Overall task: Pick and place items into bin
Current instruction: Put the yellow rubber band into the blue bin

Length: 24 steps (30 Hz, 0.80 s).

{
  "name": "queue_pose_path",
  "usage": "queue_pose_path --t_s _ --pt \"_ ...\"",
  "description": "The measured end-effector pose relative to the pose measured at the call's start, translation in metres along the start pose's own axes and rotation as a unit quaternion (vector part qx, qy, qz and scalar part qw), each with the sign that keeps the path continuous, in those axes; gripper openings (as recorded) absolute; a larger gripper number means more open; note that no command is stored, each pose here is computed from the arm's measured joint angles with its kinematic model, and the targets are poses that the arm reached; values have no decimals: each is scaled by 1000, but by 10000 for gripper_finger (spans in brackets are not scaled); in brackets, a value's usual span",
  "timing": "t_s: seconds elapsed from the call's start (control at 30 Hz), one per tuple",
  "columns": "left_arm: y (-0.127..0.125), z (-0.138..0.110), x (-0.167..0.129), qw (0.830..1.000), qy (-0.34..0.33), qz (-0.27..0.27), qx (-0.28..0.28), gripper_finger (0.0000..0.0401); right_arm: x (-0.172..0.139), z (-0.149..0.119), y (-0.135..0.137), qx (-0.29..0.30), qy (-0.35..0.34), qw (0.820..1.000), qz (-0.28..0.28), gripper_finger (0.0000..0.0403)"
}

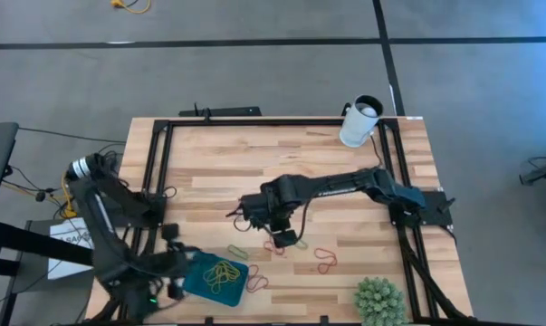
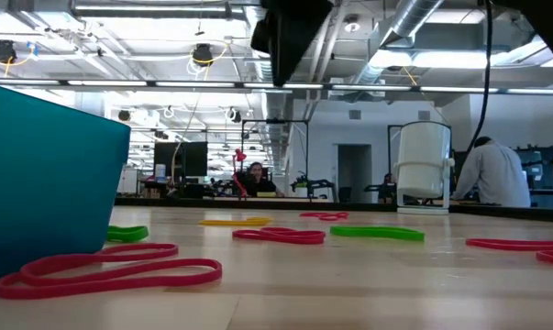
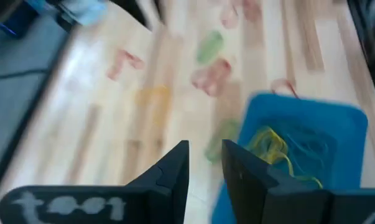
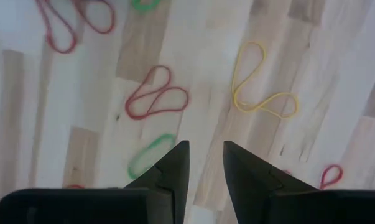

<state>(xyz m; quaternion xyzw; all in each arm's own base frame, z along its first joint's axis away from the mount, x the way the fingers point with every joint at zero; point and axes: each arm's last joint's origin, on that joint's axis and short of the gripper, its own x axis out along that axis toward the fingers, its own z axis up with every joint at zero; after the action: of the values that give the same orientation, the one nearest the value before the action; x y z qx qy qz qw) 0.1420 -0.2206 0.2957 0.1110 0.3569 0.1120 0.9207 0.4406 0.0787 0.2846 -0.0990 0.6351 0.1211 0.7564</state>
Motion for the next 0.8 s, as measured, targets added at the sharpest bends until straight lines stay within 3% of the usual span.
queue_pose_path --t_s 0.17,0.27,0.37,0.47,0.63,0.8 --pt "28 -8 -31 997 -66 15 -41 84 -29 -8 -26 13 -51 999 -1 92" --pt "34 -19 -34 996 -79 17 -35 84 -41 -13 -43 2 -82 996 15 92" --pt "31 -30 -30 996 -79 18 -36 84 -38 -9 -64 6 -137 988 73 92" --pt "27 -44 -24 996 -79 17 -39 84 -12 -7 -78 21 -165 979 121 92" --pt "24 -69 -17 996 -75 16 -34 84 56 -35 -68 68 -35 981 177 92" --pt "24 -80 -14 995 -77 17 -64 84 64 -58 -58 106 13 977 186 92"
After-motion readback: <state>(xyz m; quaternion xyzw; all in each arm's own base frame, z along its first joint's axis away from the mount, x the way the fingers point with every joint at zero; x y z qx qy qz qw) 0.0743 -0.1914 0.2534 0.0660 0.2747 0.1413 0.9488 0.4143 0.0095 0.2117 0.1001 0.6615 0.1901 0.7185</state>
